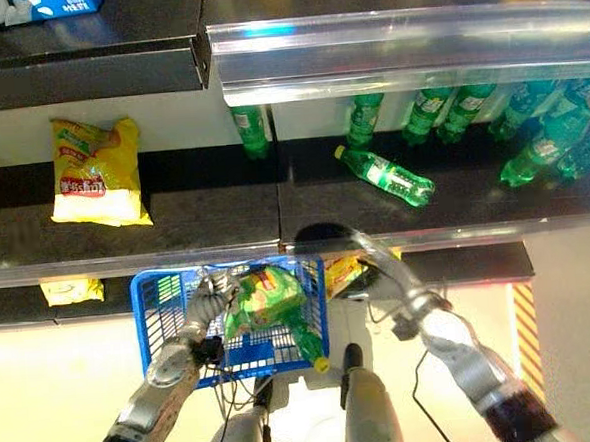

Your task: Pick up the snacks into the basket

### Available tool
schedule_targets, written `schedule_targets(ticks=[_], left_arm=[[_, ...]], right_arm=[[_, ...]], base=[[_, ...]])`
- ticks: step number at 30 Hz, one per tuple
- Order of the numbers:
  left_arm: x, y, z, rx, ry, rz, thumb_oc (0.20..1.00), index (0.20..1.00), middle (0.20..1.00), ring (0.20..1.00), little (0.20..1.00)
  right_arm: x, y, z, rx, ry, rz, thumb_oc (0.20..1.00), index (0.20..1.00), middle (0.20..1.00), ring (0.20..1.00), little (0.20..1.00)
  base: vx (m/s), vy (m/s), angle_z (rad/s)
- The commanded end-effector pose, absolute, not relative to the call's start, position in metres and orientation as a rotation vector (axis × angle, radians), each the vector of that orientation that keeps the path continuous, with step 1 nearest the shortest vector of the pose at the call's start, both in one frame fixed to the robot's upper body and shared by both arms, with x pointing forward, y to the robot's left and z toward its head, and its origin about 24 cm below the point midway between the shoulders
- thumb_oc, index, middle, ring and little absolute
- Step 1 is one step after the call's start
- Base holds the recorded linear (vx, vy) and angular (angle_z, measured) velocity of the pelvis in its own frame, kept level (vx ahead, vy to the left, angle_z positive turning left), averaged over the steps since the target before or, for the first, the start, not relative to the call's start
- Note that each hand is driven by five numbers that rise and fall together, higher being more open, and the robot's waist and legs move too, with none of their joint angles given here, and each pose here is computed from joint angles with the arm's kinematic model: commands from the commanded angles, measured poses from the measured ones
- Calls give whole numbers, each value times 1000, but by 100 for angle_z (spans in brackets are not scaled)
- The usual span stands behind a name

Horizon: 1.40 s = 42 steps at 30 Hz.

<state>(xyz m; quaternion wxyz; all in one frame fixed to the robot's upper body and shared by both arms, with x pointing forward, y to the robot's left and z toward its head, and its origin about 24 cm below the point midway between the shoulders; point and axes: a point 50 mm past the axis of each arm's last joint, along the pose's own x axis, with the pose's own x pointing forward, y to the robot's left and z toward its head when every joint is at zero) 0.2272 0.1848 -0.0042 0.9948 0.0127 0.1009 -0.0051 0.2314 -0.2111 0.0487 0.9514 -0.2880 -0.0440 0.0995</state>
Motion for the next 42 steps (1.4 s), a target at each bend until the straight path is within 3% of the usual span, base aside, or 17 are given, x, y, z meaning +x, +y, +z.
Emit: schedule_targets(ticks=[1,9,23,32,42], left_arm=[[262,197,72,54,-243,21,200,200,200,200,200],[232,222,1,167,45,67,200,200,200,200,200],[161,240,-109,330,630,97,200,200,200,200,200],[117,242,-142,306,906,141,200,200,200,200,200],[125,240,-136,331,854,89,200,200,200,200,200]], right_arm=[[230,-214,47,-456,-111,148,1000,1000,1000,1000,1000],[195,-263,-36,-472,296,-96,1000,1000,1000,1000,1000],[121,-283,-122,-599,854,-139,1000,1000,1000,1000,1000],[116,-278,-131,-542,924,-168,1000,1000,1000,1000,1000],[123,-277,-127,-506,890,-161,1000,1000,1000,1000,1000]], base=[[12,-8,-6],[5,-12,-5],[-2,-13,2],[0,0,0],[21,76,-3]])
